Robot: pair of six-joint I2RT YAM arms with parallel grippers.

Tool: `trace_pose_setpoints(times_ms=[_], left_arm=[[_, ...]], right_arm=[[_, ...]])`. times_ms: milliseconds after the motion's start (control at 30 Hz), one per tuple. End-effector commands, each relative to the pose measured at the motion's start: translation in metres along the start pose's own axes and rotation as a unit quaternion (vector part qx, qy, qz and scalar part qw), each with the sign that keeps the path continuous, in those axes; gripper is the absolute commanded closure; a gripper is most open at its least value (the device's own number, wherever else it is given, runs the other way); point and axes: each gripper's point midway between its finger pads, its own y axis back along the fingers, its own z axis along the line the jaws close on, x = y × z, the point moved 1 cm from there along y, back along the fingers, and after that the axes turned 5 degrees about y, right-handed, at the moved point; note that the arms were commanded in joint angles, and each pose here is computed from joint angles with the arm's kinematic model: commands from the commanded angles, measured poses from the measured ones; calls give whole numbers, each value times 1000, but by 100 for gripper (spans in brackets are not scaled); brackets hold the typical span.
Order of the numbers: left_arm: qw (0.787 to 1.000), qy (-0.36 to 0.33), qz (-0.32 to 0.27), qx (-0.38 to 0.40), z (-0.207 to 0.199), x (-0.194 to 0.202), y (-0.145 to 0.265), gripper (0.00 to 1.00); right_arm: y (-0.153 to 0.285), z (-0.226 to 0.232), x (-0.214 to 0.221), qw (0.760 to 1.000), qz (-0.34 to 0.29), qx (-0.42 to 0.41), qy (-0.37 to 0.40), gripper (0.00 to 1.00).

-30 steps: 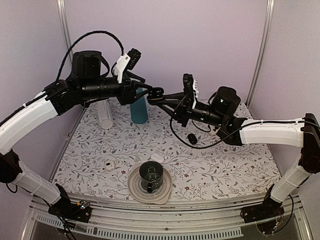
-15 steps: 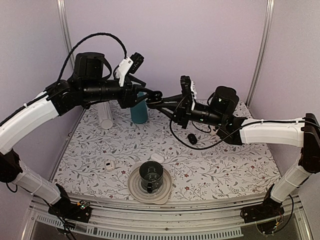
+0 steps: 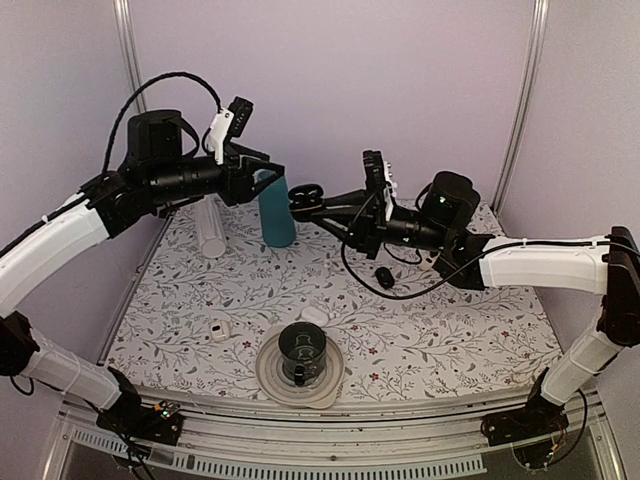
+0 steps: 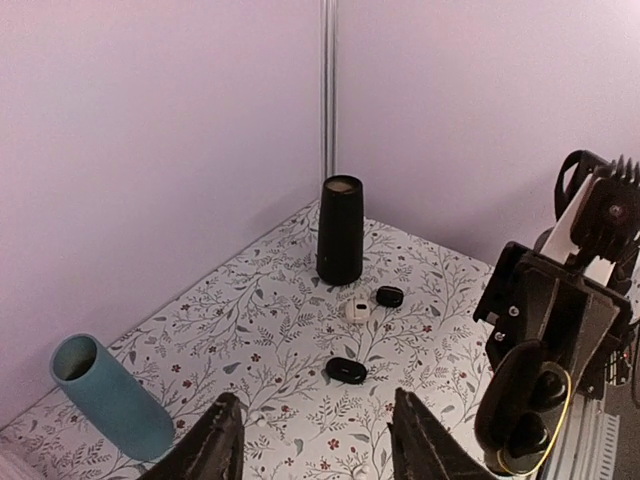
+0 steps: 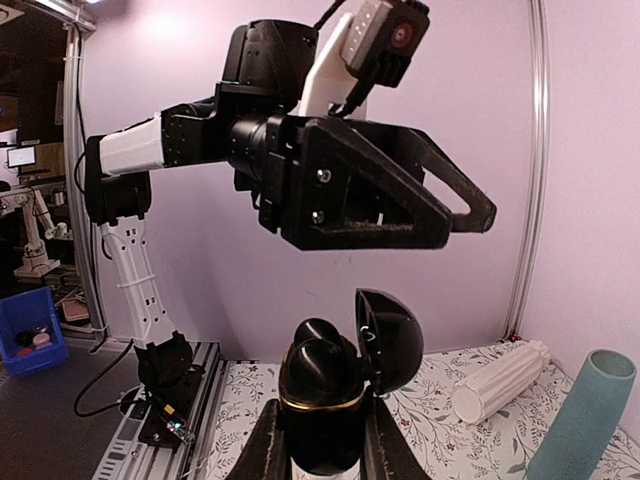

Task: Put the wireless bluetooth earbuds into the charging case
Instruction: Close the charging case with the earbuds inside.

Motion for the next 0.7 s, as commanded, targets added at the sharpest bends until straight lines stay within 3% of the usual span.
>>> trace_pose_setpoints(times_ms=[0, 267, 667], left_arm=[[998, 19, 28, 55, -9, 23, -19, 49], [989, 16, 41, 138, -34, 34, -27, 49], [980, -18, 3, 198, -63, 23, -12, 49]], right_arm=[[4, 11, -25, 999, -35, -24, 1, 98], [5, 10, -22, 999, -35, -24, -22, 98], [7, -4, -19, 997, -32, -5, -69, 97]])
